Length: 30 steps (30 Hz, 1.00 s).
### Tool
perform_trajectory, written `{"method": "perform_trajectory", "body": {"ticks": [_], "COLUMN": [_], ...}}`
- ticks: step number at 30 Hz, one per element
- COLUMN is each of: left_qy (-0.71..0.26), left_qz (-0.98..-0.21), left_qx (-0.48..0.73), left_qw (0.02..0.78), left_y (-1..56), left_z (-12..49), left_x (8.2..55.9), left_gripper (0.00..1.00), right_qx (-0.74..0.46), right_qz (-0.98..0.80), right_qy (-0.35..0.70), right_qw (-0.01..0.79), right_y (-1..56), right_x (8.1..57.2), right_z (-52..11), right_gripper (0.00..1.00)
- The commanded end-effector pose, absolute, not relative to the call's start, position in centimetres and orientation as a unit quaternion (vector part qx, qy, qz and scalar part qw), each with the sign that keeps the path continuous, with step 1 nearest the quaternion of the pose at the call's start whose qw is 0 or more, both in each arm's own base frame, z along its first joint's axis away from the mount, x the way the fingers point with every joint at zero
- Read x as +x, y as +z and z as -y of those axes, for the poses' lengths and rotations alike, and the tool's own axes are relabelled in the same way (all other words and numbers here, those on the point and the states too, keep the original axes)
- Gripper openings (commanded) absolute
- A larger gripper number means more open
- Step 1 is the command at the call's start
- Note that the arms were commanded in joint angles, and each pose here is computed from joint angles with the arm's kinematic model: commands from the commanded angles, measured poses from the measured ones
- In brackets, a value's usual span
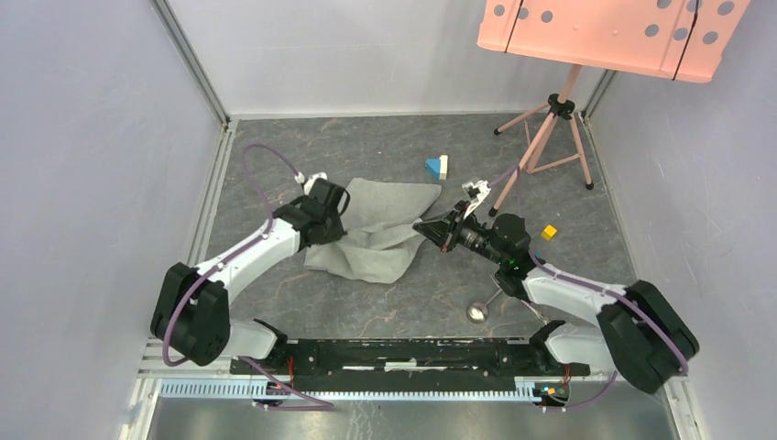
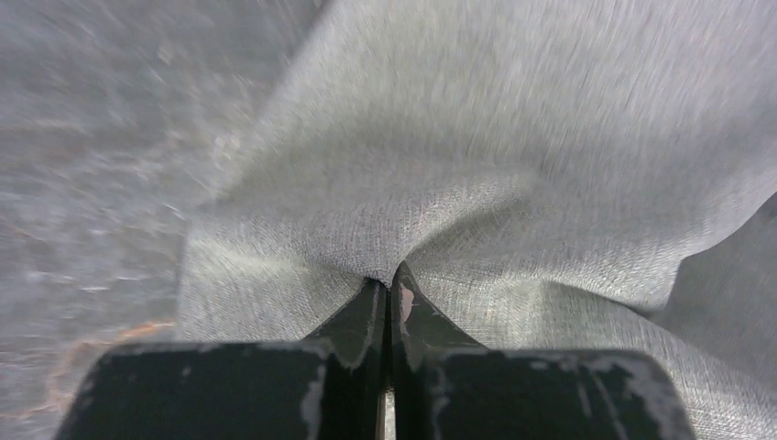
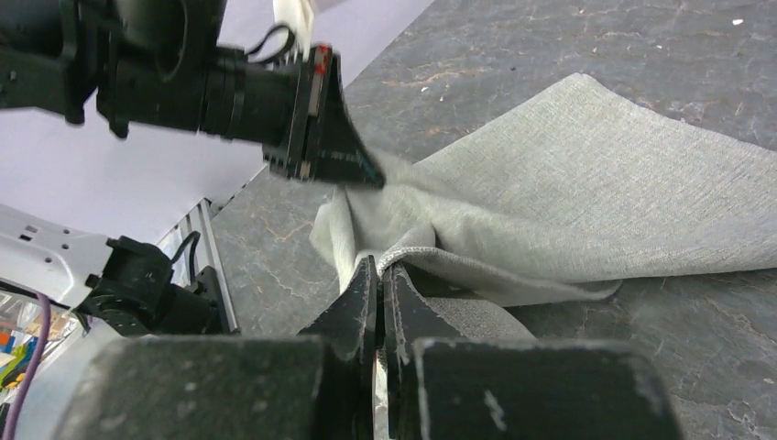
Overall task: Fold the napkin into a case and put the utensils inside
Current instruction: Pick up the crumpled napkin from the center of the board, then flatten out the crumpled napkin at the center of the board.
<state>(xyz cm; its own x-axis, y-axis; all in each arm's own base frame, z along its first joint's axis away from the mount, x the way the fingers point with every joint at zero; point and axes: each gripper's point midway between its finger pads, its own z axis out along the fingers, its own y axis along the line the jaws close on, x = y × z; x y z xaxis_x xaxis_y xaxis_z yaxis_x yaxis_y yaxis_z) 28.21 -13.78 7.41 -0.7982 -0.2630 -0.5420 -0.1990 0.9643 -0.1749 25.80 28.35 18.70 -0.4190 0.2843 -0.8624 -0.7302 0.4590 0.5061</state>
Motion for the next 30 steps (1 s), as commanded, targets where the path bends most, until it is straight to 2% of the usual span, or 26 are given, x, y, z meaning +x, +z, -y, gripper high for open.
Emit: {"method": "perform_trajectory", "body": {"ticks": [1, 8, 11, 17, 20, 23, 26, 27, 28, 29, 30], "left_qy": [0.006, 0.019, 0.009, -0.004, -0.04, -0.099, -0.158, -0.167, -0.165, -0.15, -0.135], "left_qz": [-0.926, -0.899, -0.871, -0.781, -0.76, -0.777, -0.839, -0.864, -0.886, -0.91, -0.927], "left_qx": [-0.101, -0.093, -0.093, -0.086, -0.064, -0.027, 0.029, 0.04, 0.036, 0.029, 0.021], "left_qw": [0.363, 0.428, 0.483, 0.618, 0.646, 0.621, 0.52, 0.474, 0.433, 0.385, 0.35], "left_y": [13.6, 23.4, 29.0, 41.5, 45.2, 43.6, 35.8, 32.3, 29.2, 25.7, 23.2], "left_z": [10.6, 8.1, 6.9, 4.1, 4.8, 7.6, 12.0, 13.1, 13.6, 13.7, 13.6], "left_x": [30.9, 29.9, 28.8, 26.6, 25.9, 25.7, 25.9, 25.8, 25.9, 25.8, 25.6], "left_gripper": [0.02, 0.02, 0.02, 0.02, 0.02, 0.04, 0.09, 0.15, 0.25, 0.3, 0.43], "right_qx": [-0.172, -0.191, -0.197, -0.224, -0.243, -0.23, -0.193, -0.175, -0.167, -0.155, -0.151], "right_qz": [-0.684, -0.637, -0.596, -0.537, -0.533, -0.548, -0.624, -0.657, -0.683, -0.711, -0.733], "right_qy": [0.474, 0.476, 0.496, 0.52, 0.521, 0.506, 0.433, 0.4, 0.368, 0.335, 0.304], "right_qw": [0.527, 0.576, 0.6, 0.626, 0.621, 0.625, 0.621, 0.615, 0.608, 0.598, 0.59], "right_y": [20.4, 29.0, 33.6, 43.4, 46.0, 44.5, 37.2, 34.1, 31.4, 28.2, 25.6], "right_x": [25.3, 24.3, 23.5, 25.1, 25.8, 25.9, 27.5, 28.3, 28.8, 29.3, 29.6], "right_z": [-27.3, -26.5, -26.4, -28.6, -29.7, -28.9, -26.9, -25.8, -24.8, -23.7, -22.7], "right_gripper": [0.01, 0.01, 0.0, 0.01, 0.01, 0.01, 0.01, 0.01, 0.0, 0.01, 0.0]}}
